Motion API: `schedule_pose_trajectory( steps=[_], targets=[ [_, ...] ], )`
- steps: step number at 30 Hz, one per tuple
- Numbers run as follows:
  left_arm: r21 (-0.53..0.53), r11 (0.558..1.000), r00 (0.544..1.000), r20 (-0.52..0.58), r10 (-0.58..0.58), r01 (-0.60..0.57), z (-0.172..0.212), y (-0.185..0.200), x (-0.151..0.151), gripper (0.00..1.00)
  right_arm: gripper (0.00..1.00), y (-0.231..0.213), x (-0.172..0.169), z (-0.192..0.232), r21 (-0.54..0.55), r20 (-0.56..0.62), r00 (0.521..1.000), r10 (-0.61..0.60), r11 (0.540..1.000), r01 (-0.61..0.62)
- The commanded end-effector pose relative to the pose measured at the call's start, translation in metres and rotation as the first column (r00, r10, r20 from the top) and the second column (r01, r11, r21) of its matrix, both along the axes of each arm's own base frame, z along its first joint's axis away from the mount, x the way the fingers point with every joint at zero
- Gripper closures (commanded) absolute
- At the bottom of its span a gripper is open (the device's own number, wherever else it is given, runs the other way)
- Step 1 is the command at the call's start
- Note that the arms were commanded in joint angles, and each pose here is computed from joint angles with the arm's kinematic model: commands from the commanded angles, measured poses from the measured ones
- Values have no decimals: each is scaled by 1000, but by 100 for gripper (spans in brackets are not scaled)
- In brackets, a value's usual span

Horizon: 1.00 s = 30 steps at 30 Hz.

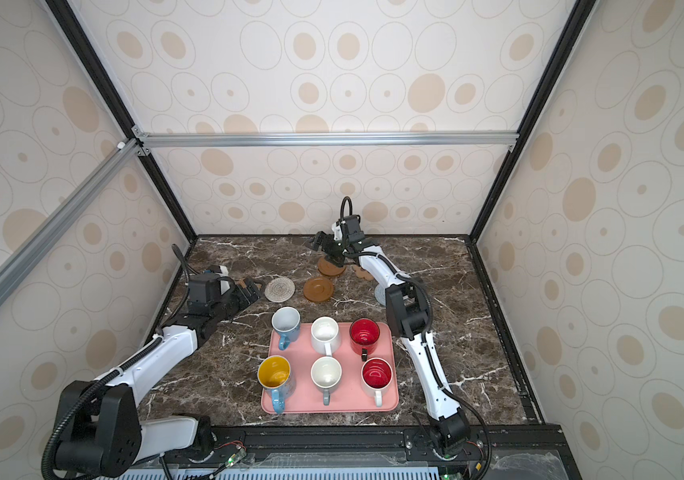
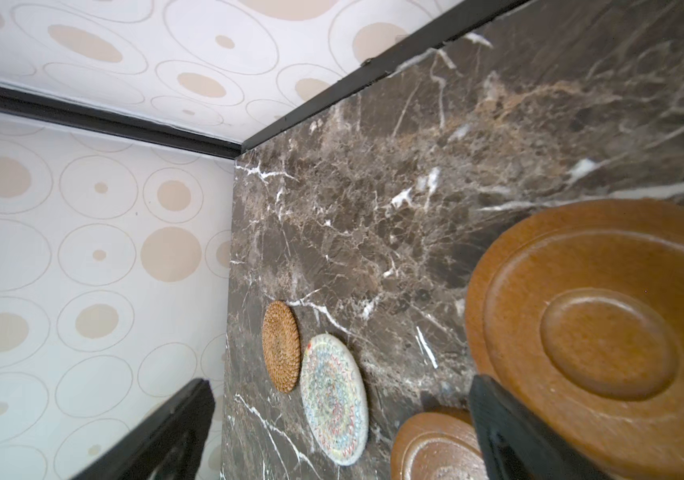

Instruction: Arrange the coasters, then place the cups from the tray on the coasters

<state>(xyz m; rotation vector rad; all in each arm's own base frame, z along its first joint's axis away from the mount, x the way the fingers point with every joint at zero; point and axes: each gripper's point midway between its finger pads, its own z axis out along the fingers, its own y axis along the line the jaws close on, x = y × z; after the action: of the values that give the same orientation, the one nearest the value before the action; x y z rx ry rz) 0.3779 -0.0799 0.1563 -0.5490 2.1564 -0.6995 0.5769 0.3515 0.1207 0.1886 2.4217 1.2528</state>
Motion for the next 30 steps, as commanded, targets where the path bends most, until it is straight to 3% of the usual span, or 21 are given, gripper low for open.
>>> schedule_pose_trajectory(
  steps=[1,11,20,30],
  targets=[
    [-19,1000,999,41,9,-8,13,2,0,0,0,-8,17,-5,15,-27,993,-116,993,116],
    [-27,999,998,63,26,-25,19,4,-4,0,0,-44,23,-61,-134,-125,935,-332,940,315],
    [-33,999,998,54,25,-23,14,4,-5,0,0,-59,8,-89,-217,-186,930,-318,936,276],
    [-32,999,998,54,29,-27,13,4,-6,0,0,-67,-4,-90,-274,-186,943,-276,936,220]
  ],
)
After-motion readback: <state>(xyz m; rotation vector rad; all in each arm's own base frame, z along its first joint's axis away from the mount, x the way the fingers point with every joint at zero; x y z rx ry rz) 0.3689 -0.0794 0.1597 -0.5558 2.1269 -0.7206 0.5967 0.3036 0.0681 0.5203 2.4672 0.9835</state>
